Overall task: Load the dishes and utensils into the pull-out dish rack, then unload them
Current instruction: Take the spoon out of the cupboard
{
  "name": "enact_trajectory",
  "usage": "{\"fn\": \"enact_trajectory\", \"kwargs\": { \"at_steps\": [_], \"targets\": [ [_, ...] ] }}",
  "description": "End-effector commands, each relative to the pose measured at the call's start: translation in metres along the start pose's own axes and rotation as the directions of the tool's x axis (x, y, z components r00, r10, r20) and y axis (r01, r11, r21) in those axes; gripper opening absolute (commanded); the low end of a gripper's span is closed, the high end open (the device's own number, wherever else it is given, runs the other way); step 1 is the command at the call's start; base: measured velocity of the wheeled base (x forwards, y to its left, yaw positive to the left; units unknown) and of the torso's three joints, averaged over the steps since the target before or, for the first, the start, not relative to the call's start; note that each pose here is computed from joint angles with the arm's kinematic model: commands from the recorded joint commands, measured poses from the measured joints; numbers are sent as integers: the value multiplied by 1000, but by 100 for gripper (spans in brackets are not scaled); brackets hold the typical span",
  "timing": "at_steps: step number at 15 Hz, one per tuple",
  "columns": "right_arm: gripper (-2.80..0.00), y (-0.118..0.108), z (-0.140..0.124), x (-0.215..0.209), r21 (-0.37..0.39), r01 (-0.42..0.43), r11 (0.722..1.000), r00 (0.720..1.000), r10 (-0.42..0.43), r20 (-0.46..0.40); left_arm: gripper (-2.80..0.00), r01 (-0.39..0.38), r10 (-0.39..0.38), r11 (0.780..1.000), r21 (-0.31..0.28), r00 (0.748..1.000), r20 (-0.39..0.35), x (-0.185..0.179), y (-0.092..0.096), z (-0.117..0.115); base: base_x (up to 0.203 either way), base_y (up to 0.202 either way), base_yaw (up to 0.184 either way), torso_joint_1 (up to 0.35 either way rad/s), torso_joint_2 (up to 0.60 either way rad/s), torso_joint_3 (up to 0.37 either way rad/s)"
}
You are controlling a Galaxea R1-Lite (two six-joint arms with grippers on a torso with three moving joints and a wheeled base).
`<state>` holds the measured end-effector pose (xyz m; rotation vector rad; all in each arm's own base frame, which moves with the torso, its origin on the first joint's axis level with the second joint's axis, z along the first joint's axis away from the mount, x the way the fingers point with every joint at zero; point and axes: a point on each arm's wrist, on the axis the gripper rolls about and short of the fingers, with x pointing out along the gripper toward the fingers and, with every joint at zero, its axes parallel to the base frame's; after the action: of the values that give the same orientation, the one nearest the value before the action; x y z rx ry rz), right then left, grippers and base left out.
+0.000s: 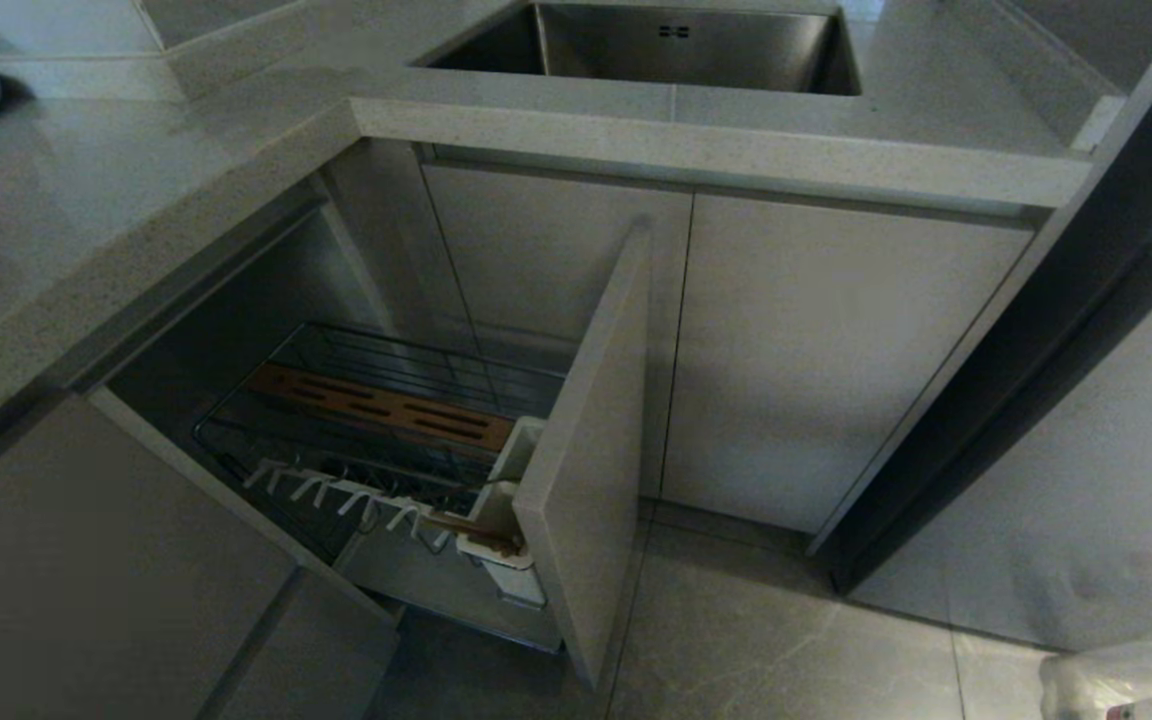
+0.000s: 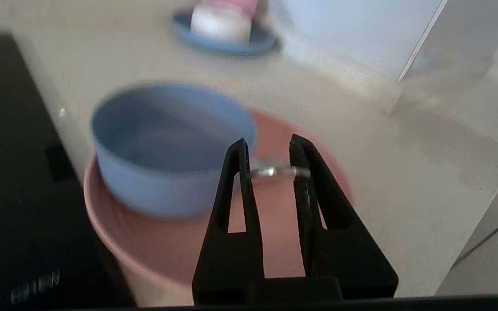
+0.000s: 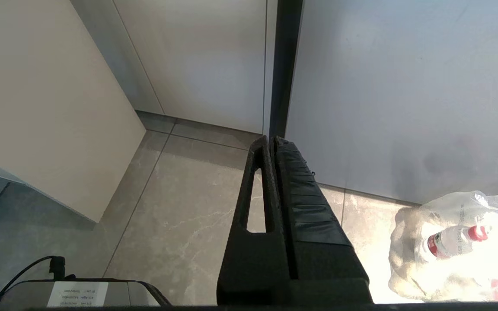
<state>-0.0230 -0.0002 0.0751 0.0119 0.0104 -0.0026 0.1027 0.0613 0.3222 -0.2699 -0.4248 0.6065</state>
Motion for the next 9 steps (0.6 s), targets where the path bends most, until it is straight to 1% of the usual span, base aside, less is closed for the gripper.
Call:
{"fn": "enact_trajectory", "kwargs": {
  "at_steps": [1,5,9],
  "targets": [
    [-280,0,0,0,0,-1,1000,1000,1,0,-280,-9,8,1000,-7,1000,-18,-2,1,-1,0,0,0,0,0,0],
    [-280,0,0,0,0,1,1000,1000,-1,0,-280,-1,-1,1000,-23,996,-87,-3,2,-7,0,0,0,0,0,0],
    [-280,0,0,0,0,-1,1000,1000,1,0,-280,0,-3,999,-34,996,-91,-3,3,-8,0,0,0,0,0,0]
  ]
}}
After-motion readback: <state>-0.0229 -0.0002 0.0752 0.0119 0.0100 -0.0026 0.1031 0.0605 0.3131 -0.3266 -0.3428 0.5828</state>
